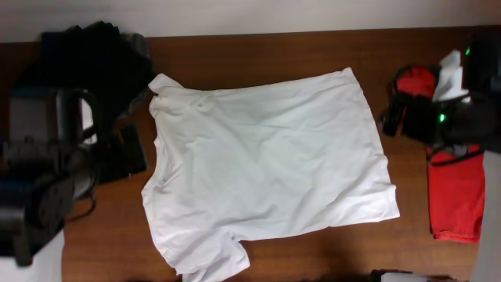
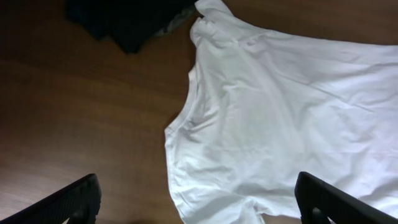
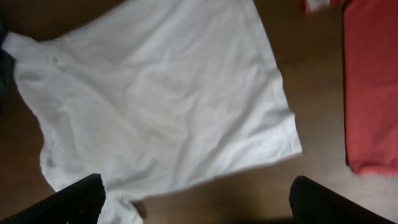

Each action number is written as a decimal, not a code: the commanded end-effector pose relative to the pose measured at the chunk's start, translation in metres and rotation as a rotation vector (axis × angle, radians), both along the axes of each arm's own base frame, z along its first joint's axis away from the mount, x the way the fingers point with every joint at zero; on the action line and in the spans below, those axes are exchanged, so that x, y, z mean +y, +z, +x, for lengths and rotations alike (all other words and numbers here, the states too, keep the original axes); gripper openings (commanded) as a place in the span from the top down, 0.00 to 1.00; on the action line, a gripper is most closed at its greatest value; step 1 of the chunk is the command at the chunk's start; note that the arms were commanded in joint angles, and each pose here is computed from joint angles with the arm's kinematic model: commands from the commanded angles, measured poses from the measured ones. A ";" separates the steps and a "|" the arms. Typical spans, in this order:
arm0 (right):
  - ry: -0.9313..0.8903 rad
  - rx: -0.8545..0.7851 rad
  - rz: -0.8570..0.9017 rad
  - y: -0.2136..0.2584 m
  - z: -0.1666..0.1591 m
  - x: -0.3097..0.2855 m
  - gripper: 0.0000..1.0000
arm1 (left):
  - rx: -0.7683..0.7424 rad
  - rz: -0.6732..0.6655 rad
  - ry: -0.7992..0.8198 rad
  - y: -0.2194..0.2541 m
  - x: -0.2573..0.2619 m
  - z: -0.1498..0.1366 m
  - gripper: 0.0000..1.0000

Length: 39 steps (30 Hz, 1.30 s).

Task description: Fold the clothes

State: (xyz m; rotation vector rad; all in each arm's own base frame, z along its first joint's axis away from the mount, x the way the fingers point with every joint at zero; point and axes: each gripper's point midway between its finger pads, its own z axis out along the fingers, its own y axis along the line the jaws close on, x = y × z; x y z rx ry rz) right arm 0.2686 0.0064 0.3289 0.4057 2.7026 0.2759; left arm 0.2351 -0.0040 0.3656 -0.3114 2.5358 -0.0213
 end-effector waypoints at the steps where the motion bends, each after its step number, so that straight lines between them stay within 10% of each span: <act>1: 0.009 0.063 -0.001 -0.020 -0.026 0.001 0.02 | 0.004 -0.070 -0.051 -0.012 -0.011 -0.038 0.01; 14: 0.028 0.263 0.106 -0.117 -0.053 0.019 0.02 | 0.316 -0.170 0.027 -0.169 -0.018 -0.125 0.01; 39: -0.022 0.245 0.115 -0.146 -0.038 0.017 0.02 | 0.692 -0.227 0.165 -0.309 -0.031 -0.104 0.01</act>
